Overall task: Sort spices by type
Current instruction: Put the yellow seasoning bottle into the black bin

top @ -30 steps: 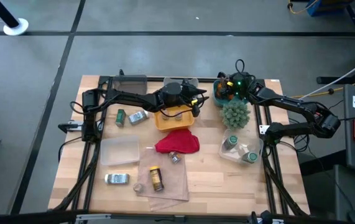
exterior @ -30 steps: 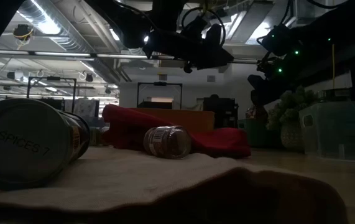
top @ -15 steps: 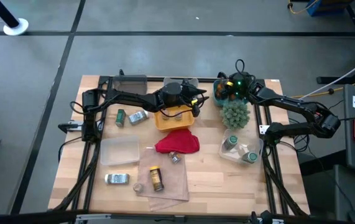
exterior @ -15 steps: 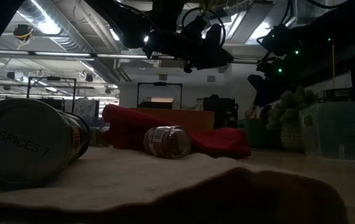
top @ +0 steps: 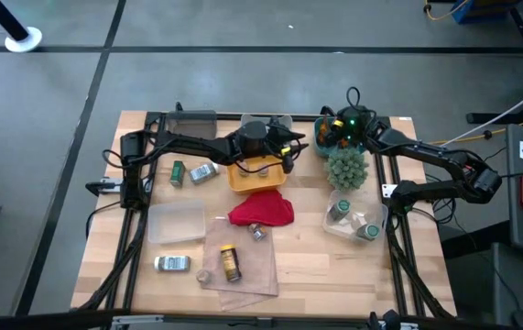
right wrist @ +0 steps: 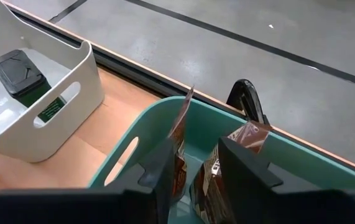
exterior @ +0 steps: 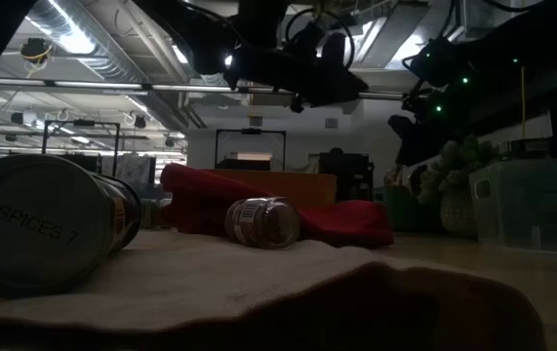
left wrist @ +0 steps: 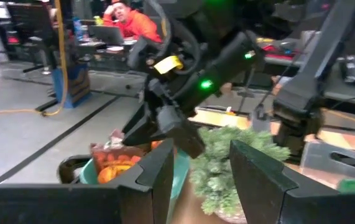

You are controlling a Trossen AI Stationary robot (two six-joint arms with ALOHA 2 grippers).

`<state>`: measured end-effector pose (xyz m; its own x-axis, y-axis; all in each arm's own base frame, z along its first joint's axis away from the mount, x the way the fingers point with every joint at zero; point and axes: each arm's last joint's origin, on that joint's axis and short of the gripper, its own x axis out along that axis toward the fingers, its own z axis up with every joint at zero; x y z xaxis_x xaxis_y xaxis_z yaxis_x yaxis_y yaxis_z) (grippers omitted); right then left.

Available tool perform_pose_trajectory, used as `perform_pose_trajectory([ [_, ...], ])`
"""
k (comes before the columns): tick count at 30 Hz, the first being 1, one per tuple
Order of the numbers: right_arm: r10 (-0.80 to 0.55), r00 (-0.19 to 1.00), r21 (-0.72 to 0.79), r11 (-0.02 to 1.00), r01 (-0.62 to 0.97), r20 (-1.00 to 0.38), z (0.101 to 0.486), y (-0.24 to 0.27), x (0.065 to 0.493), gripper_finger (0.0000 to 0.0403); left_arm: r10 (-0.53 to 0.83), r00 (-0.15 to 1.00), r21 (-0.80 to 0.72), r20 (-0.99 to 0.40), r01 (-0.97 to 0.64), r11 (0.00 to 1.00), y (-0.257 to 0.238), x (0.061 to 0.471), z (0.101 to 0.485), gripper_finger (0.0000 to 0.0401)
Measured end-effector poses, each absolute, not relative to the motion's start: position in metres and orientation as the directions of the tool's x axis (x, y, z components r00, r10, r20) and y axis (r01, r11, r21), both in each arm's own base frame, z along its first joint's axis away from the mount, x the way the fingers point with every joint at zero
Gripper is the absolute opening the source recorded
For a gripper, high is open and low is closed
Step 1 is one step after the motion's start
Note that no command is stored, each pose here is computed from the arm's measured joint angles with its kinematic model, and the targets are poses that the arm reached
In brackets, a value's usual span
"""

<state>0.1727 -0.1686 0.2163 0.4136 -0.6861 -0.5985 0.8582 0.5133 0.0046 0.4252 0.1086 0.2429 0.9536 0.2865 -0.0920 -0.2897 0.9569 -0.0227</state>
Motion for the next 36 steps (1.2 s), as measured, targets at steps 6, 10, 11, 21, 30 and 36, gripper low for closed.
perform_pose_trajectory([
  [6,-0.659,0.436,0.020,0.538,0.843,-0.613,0.237,-0.171,0.177,0.0127,0.203,0.967,-0.025,-0.157,-0.209,0.978,0.098,0.418,0.253,0.0141],
  [10,-0.631,0.438,0.026,0.552,0.833,-0.640,0.250,-0.171,0.178,0.0127,0.176,0.938,0.002,-0.299,-0.184,0.983,0.087,0.407,0.259,0.0141],
  [11,-0.624,0.437,0.027,0.555,0.831,-0.648,0.253,-0.171,0.178,0.0127,0.168,0.929,0.012,-0.330,-0.174,0.985,0.084,0.403,0.261,0.0141],
  [21,-0.480,0.554,0.143,0.654,0.743,-0.680,0.262,-0.167,0.181,0.0127,0.030,0.792,0.048,-0.610,-0.002,0.999,0.029,0.371,0.268,0.0141],
  [30,-0.291,0.696,0.307,0.740,0.599,-0.656,0.263,-0.161,0.186,0.0127,-0.081,0.564,-0.080,-0.822,0.028,0.996,-0.020,0.350,0.248,0.0141],
  [36,-0.239,0.727,0.368,0.736,0.568,-0.644,0.263,-0.160,0.187,0.0127,-0.101,0.458,-0.161,-0.883,-0.093,0.983,-0.040,0.338,0.242,0.0141],
])
